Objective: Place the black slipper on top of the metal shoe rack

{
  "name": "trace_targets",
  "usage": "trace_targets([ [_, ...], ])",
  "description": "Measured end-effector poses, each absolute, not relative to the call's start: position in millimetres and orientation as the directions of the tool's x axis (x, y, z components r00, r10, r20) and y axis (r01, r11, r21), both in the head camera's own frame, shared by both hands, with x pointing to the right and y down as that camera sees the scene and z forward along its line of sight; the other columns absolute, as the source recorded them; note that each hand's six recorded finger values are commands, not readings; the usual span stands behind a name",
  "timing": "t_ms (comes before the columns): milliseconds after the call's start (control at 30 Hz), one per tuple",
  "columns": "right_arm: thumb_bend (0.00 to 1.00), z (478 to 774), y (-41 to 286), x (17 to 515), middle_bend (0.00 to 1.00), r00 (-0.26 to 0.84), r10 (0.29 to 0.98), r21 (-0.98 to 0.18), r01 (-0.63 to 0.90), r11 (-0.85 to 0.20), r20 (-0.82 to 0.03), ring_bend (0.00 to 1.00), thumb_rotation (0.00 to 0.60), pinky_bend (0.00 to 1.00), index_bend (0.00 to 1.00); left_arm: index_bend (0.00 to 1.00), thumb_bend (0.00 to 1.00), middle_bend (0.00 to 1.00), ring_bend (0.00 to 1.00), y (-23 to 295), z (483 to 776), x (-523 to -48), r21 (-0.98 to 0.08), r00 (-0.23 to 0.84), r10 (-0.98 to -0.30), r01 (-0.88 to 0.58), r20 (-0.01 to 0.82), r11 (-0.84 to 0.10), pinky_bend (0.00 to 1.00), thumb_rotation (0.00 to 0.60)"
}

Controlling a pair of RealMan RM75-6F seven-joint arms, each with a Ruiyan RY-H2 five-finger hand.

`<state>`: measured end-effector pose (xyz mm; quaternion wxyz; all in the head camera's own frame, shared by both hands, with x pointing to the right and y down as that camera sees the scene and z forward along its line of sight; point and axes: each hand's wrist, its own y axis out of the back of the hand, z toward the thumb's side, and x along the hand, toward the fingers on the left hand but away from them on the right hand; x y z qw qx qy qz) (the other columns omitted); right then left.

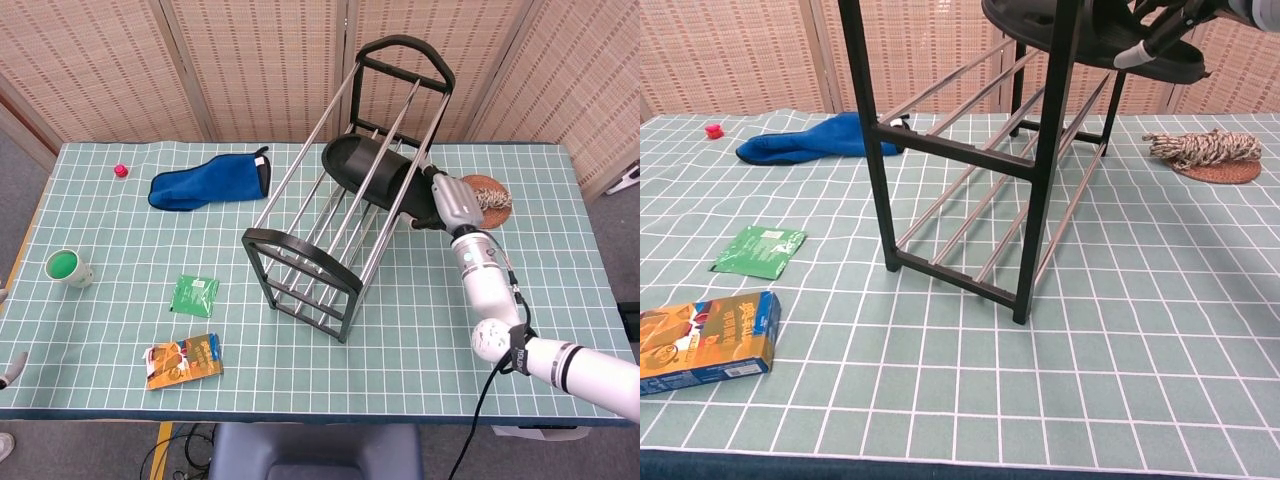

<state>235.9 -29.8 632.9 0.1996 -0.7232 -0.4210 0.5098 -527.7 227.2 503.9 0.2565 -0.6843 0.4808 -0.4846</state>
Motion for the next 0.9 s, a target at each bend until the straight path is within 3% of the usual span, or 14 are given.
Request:
trace_targets([
  [533,0.25,649,-39,223,0.13,0.139,0.804,-0.713,0.395,-0.58,-0.578,0.2,0.6,0.48,0.1,0.04,0.38,0.0,0.0,228,501,-530,-0.811,0.076,-0.909,-0.426,0.409,-0.401,0.0,0.6],
  [700,0.24,653,-41,219,0.07,0.153,0.804,-0.71,0.396,-0.583,-0.575,0.16,0.6,0.48,0.01,0.04,0.38,0.0,0.0,228,500,-531,-0.811,0.075,-0.91,-0.429,0.407,-0.398,0.0,0.6],
  [900,0.23,656,-46,213,0.04,0.16,0.816,-0.721,0.397,-0.568,-0.555,0.12,0.6,0.46,0.0,0.04,0.38,0.0,0.0,228,497,-534,-0.81,0.072,-0.913,-0.438,0.401,-0.39,0.0,0.6],
])
